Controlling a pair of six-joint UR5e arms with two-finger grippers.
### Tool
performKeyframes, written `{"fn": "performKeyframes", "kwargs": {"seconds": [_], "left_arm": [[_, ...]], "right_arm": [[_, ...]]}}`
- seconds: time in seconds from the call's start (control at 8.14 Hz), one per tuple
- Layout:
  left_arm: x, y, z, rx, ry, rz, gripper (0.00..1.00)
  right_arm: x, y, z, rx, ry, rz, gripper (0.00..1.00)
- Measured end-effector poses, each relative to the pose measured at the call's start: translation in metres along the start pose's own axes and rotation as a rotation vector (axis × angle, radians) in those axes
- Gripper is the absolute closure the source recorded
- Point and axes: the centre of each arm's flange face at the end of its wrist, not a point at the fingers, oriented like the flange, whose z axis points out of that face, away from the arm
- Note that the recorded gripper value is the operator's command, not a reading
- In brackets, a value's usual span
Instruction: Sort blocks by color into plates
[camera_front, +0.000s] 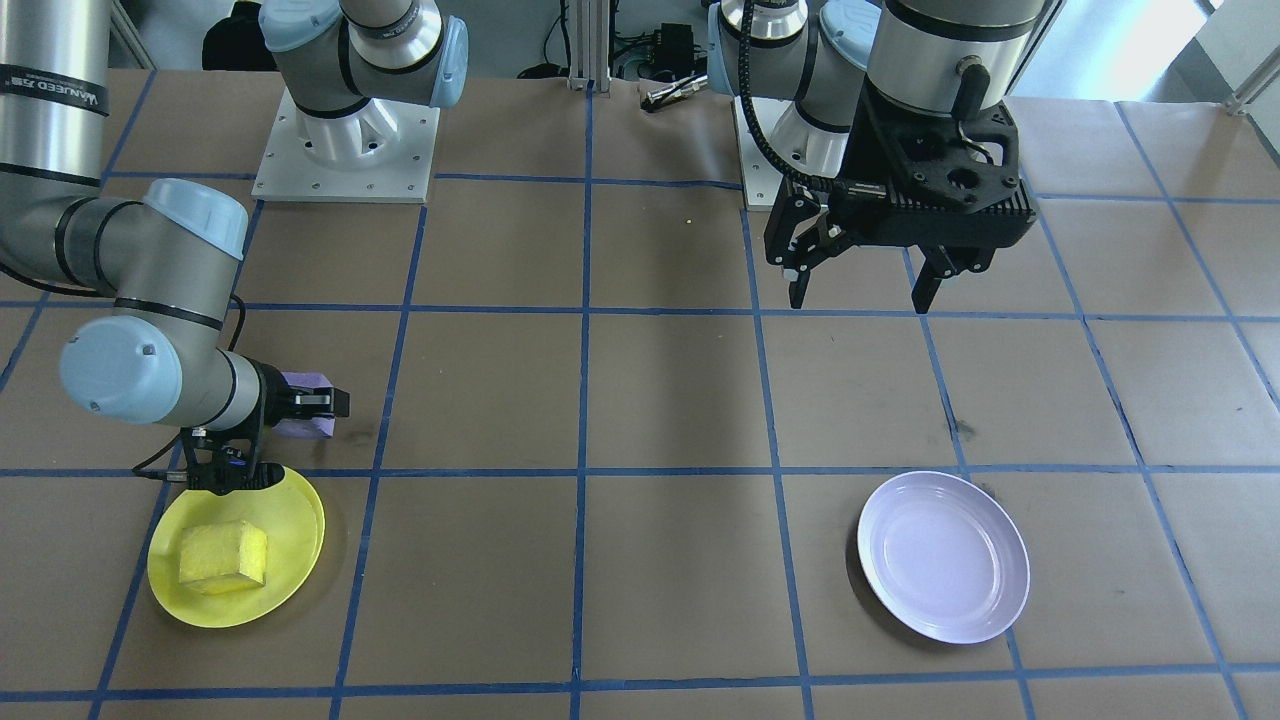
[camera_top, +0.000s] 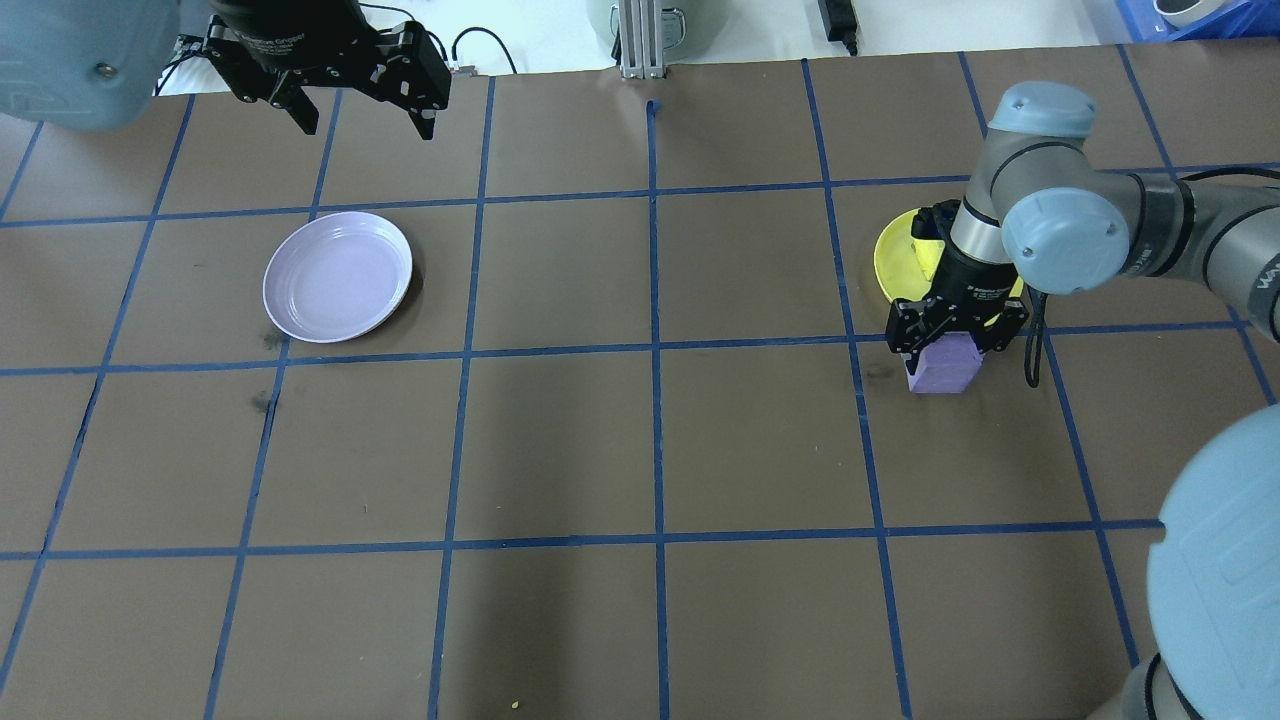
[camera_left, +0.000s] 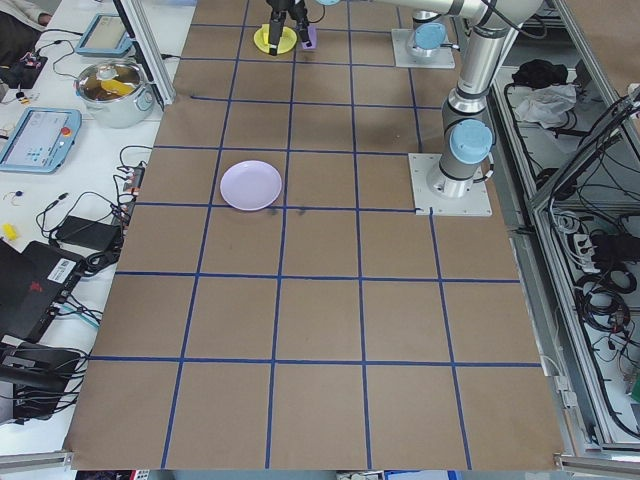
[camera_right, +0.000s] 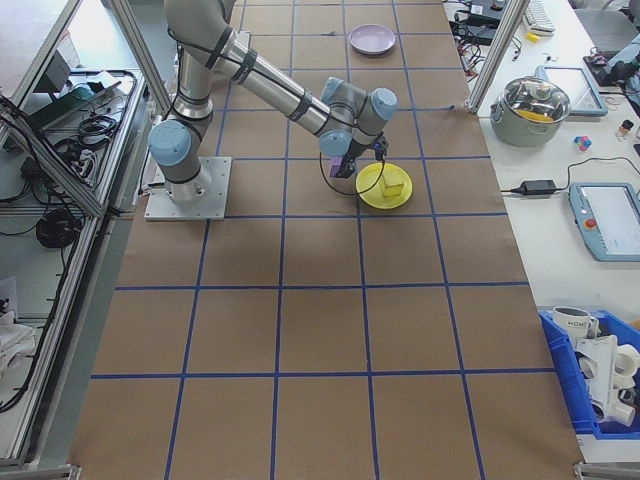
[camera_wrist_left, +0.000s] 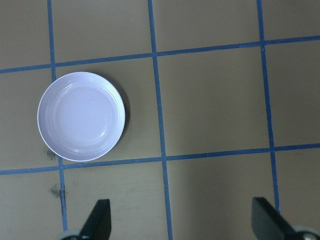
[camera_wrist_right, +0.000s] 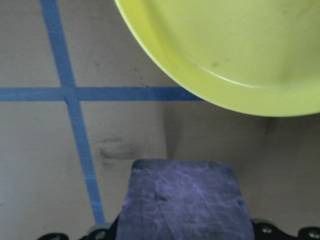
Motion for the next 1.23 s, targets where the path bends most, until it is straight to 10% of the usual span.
{"fn": "performKeyframes", "kwargs": {"seconds": [0.49, 0.86, 0.98, 1.23], "left_arm": [[0.000, -0.001, 0.002, -0.003, -0.003, 0.001, 0.00], [0.000, 0.000, 0.008, -0.016, -0.004, 0.001, 0.00], [-0.001, 0.001, 0.009, -0.018, -0.004, 0.001, 0.00], [0.000, 0.003, 0.011, -0.021, -0.002, 0.001, 0.00]], "right_arm": [[-0.128, 0.004, -0.026, 0.059, -0.130, 0.063, 0.62], [-0.273, 0.046, -0.016, 0.133, -0.163, 0.025, 0.37], [-0.310, 0.058, -0.011, 0.175, -0.178, 0.016, 0.05], [-0.365, 0.073, 0.010, 0.246, -0.196, 0.008, 0.00]]}}
